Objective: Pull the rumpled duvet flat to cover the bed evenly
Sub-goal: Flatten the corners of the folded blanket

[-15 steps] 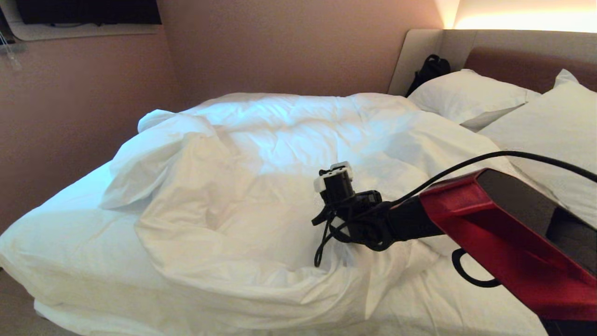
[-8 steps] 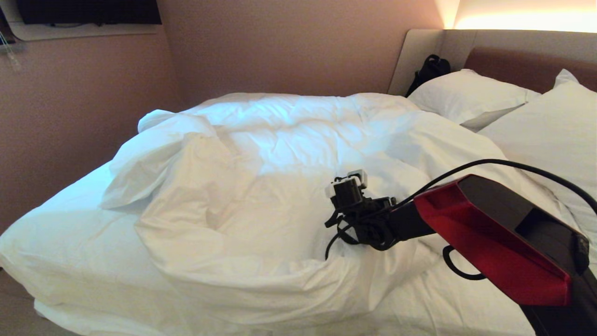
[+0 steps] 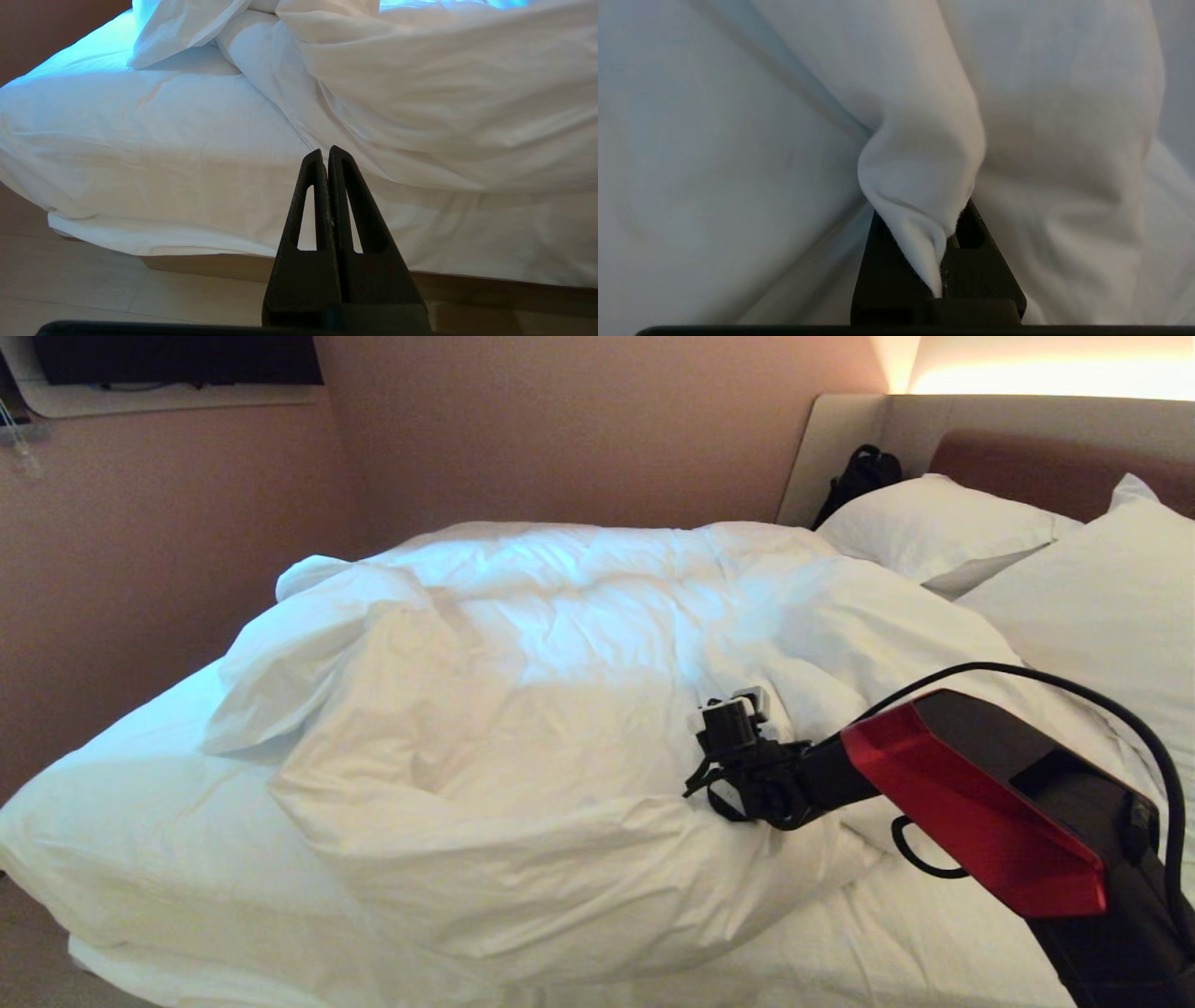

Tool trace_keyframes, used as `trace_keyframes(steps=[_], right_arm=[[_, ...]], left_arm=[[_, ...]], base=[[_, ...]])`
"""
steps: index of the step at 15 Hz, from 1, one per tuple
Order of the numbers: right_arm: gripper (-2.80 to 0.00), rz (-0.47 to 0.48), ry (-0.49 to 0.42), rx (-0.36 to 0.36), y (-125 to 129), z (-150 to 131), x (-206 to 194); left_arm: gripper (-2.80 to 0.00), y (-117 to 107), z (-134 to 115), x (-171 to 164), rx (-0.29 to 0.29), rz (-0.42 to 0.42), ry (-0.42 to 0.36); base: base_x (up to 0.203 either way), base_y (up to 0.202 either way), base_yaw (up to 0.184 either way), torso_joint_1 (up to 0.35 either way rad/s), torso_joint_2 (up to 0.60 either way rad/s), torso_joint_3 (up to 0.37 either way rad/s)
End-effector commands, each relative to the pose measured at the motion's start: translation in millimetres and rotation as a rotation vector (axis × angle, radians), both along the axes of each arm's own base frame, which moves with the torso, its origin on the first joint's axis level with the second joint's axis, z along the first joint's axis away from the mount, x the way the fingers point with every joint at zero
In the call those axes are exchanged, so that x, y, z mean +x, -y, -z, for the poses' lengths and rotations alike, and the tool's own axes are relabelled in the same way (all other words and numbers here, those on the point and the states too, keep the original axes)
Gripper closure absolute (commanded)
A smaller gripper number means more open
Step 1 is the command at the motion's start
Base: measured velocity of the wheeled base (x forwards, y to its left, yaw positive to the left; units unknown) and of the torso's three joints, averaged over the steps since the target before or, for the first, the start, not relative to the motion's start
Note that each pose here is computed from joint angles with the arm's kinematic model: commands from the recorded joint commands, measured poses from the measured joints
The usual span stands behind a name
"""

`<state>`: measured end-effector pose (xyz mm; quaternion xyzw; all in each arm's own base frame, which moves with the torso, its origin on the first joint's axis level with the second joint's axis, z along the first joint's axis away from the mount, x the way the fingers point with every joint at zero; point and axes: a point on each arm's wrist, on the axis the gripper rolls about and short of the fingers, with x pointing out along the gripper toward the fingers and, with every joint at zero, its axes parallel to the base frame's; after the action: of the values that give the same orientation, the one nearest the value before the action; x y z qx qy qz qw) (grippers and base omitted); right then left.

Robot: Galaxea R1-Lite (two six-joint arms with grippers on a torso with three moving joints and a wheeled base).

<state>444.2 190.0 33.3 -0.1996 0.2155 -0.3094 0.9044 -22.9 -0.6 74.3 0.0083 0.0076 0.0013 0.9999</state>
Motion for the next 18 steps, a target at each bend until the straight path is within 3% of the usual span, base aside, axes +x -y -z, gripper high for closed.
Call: trace_keyframes(steps=[1, 11, 18], right_arm=[[0.00, 0.040, -0.011, -0.007, 15.5, 8.7, 6.7], [0.00, 0.174, -0.016, 0.003, 74.6, 12.5, 18.5], [0.00, 0.201, 0.006, 0.024, 86.1, -4.6, 6.6]], left_arm=[[0.00, 0.0, 0.1, 0.0, 0.000, 0.001, 0.000], [0.00, 0.0, 0.1, 0.0, 0.000, 0.001, 0.000], [0.00, 0.0, 0.1, 0.0, 0.000, 0.001, 0.000]], base=[[0.000, 0.000, 0.000, 0.000, 0.00, 0.000], [0.000, 0.000, 0.000, 0.000, 0.00, 0.000], [0.000, 0.000, 0.000, 0.000, 0.00, 0.000]])
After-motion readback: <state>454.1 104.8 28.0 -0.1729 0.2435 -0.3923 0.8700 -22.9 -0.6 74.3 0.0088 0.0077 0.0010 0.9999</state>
